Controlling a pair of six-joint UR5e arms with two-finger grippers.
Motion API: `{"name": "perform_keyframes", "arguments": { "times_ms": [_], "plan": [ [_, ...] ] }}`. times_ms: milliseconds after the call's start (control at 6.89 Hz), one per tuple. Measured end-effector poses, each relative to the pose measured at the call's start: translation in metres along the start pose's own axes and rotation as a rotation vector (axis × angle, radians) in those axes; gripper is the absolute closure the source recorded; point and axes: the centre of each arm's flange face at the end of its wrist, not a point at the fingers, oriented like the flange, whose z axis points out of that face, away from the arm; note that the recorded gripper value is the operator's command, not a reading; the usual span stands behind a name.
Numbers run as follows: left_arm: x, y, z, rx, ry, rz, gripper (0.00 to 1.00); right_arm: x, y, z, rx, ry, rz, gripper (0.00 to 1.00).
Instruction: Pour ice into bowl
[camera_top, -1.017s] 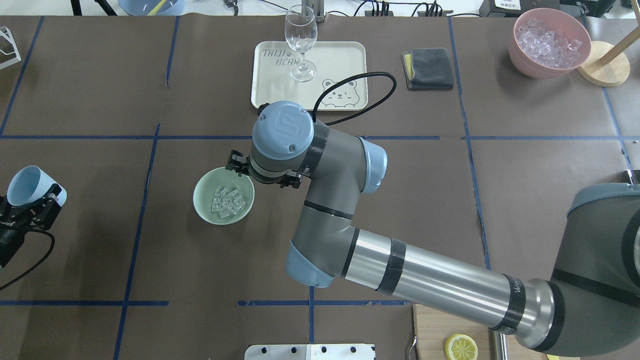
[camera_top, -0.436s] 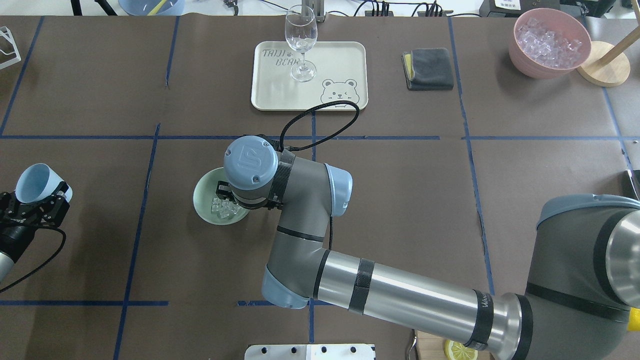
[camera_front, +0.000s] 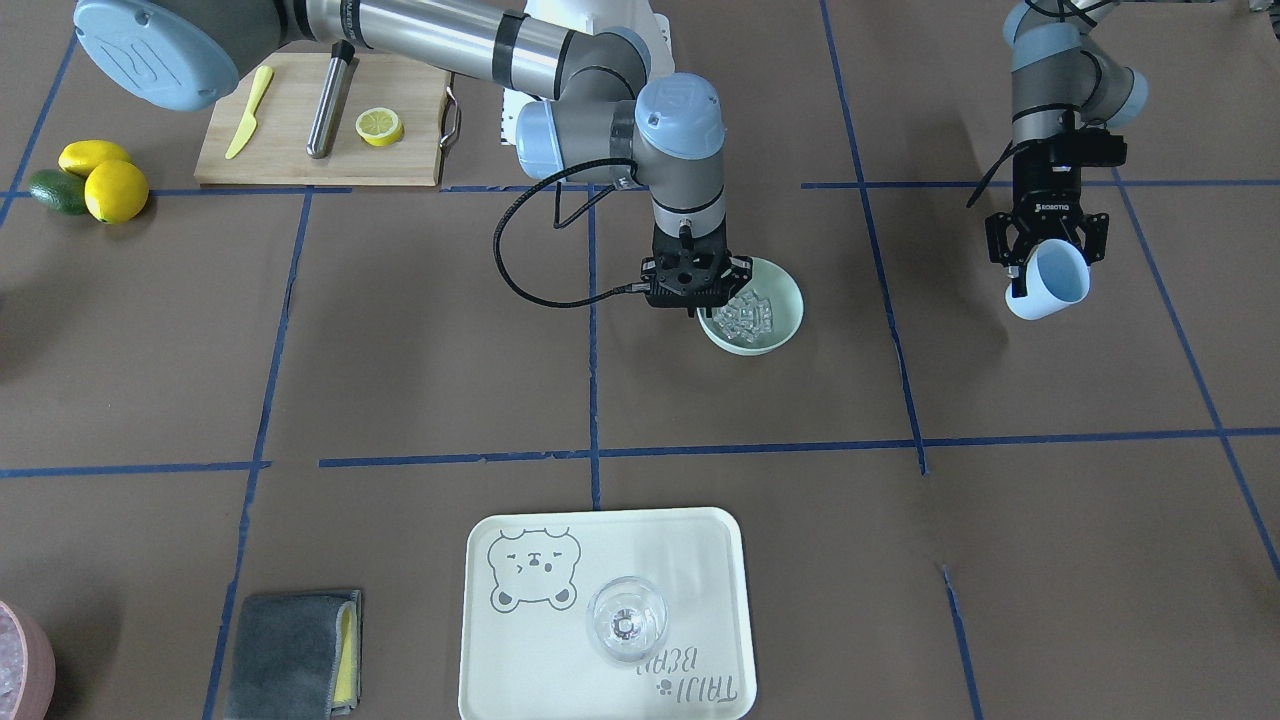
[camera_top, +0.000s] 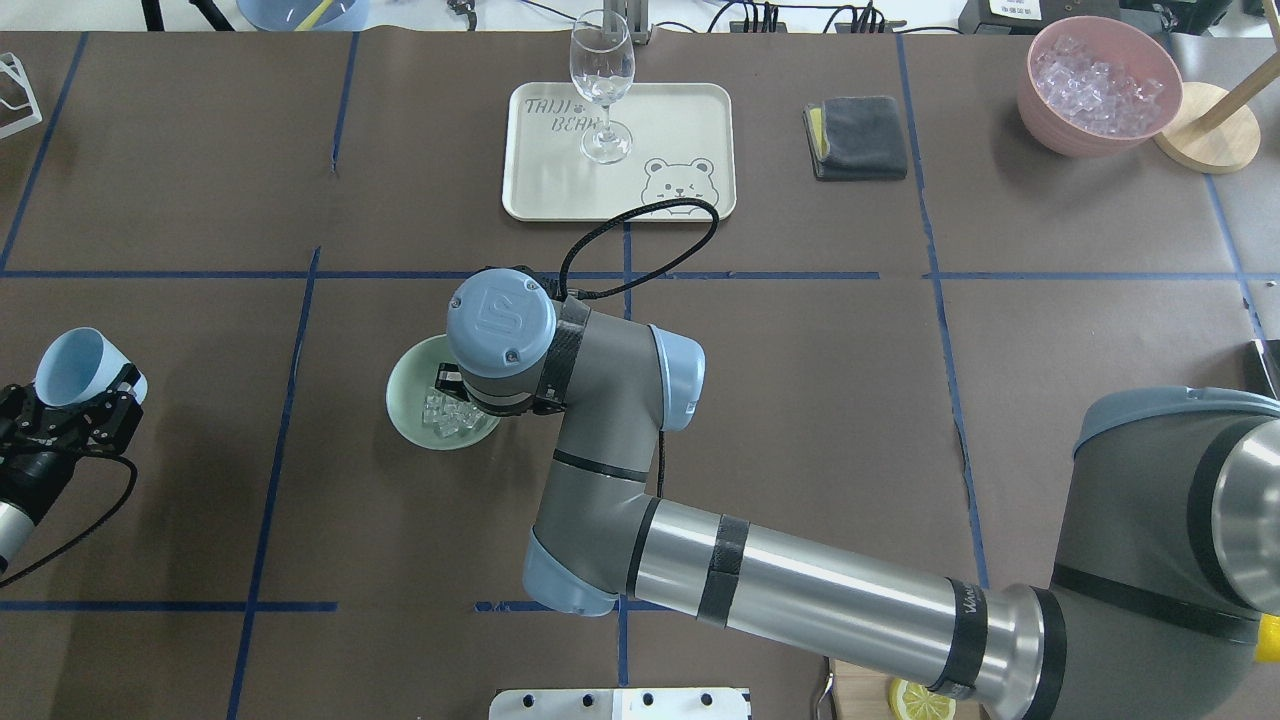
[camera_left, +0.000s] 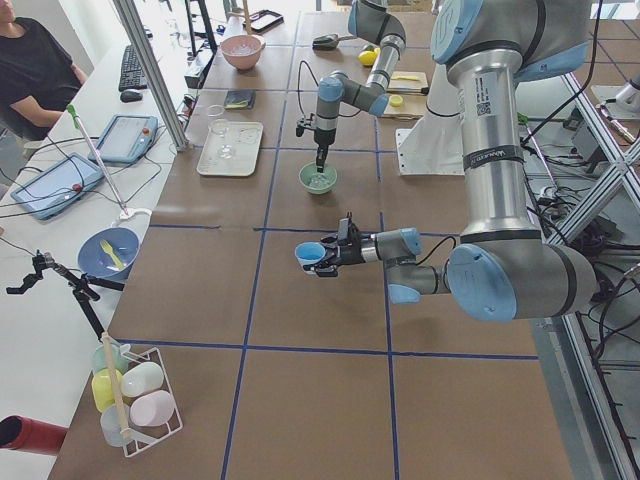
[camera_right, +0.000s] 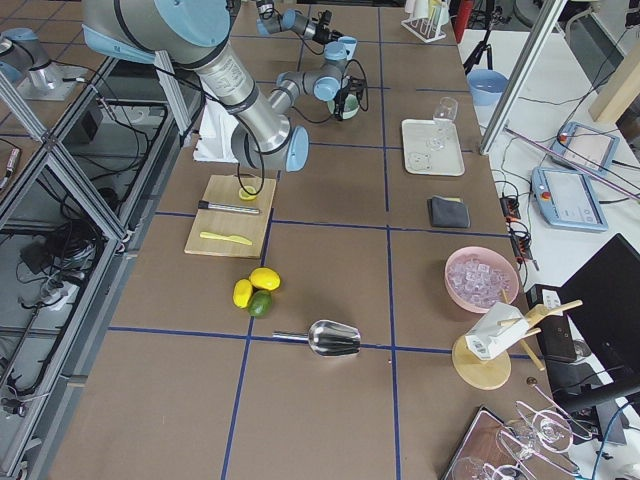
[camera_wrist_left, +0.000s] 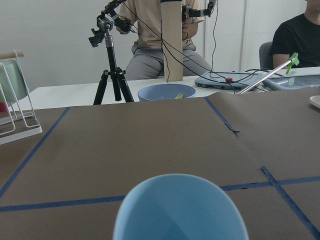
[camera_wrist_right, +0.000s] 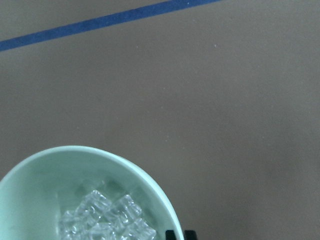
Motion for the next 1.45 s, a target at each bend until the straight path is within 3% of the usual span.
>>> {"name": "perform_keyframes", "arguments": {
  "times_ms": [290, 436, 726, 1162, 1452],
  "plan": [
    [0.0, 0.006, 0.004, -0.004, -0.006, 0.009, 1.0, -0.002, -0.009, -0.01, 0.011, -0.015, -0.012, 1.0],
    [0.0, 0.008, 0.005, -0.005, -0.007, 0.01, 0.84, -0.002, -0.015, -0.016, 0.016, -0.023, -0.012, 1.0],
    [-0.001, 0.012, 0.006, -0.01, -0.009, 0.018, 0.6, -0.003, -0.027, -0.029, 0.027, -0.041, -0.007, 1.0],
    [-0.006, 0.018, 0.008, -0.018, -0.014, 0.029, 0.0, -0.004, -0.033, -0.039, 0.032, -0.056, -0.005, 1.0],
    [-0.006, 0.018, 0.008, -0.018, -0.011, 0.022, 0.0, -0.004, -0.034, -0.042, 0.034, -0.061, -0.005, 1.0]
  ]
}}
